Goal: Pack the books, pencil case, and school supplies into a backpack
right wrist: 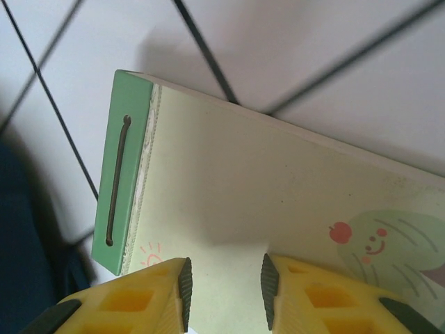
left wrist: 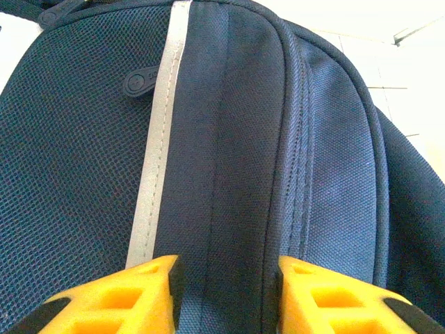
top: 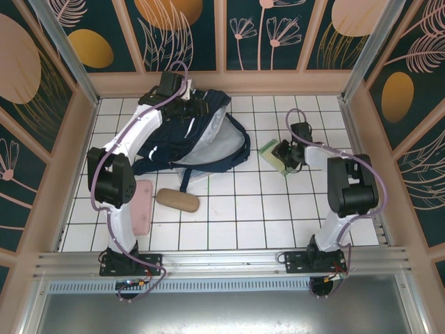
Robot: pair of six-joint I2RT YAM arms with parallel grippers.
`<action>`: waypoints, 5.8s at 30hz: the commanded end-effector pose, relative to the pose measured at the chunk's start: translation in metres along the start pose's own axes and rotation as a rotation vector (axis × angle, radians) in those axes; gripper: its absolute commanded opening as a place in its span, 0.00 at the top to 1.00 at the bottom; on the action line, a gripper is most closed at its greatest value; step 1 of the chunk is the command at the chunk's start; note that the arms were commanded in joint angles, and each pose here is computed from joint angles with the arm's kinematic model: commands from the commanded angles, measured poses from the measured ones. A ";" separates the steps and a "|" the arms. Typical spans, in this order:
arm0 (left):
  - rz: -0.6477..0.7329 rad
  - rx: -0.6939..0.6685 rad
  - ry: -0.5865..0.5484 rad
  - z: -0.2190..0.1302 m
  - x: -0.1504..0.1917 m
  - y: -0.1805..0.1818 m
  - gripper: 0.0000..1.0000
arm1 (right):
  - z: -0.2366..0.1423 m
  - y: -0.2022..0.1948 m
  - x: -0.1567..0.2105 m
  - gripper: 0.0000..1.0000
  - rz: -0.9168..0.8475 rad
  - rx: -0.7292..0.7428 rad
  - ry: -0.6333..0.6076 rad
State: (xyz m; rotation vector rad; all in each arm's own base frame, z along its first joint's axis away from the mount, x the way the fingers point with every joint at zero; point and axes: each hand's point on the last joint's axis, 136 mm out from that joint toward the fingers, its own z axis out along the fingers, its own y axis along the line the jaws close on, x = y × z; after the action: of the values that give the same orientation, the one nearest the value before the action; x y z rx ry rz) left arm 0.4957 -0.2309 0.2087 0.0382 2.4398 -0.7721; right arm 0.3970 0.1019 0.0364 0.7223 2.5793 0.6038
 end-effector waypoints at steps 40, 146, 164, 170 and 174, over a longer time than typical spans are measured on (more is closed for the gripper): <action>0.151 0.152 0.380 0.144 0.209 -0.115 0.49 | -0.052 -0.085 0.062 0.52 0.079 0.121 -0.024; -0.097 0.650 0.433 0.059 0.159 -0.194 0.58 | -0.151 0.018 0.006 1.00 0.107 -0.822 -0.022; 0.276 -0.369 0.134 0.081 0.080 -0.009 0.51 | -0.147 0.010 0.008 1.00 0.120 -0.764 -0.038; 0.295 -0.369 0.191 0.102 0.095 0.001 0.50 | -0.145 0.009 0.010 1.00 0.126 -0.758 -0.033; 0.298 -0.384 0.207 0.111 0.100 0.007 0.49 | -0.145 0.008 0.011 1.00 0.131 -0.754 -0.035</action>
State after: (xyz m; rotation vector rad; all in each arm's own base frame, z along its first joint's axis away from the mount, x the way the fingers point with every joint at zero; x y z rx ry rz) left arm 0.4706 -0.3020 0.0804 0.3013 2.6413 -0.2348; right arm 0.3220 0.0715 0.1434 0.6822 2.0567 1.4865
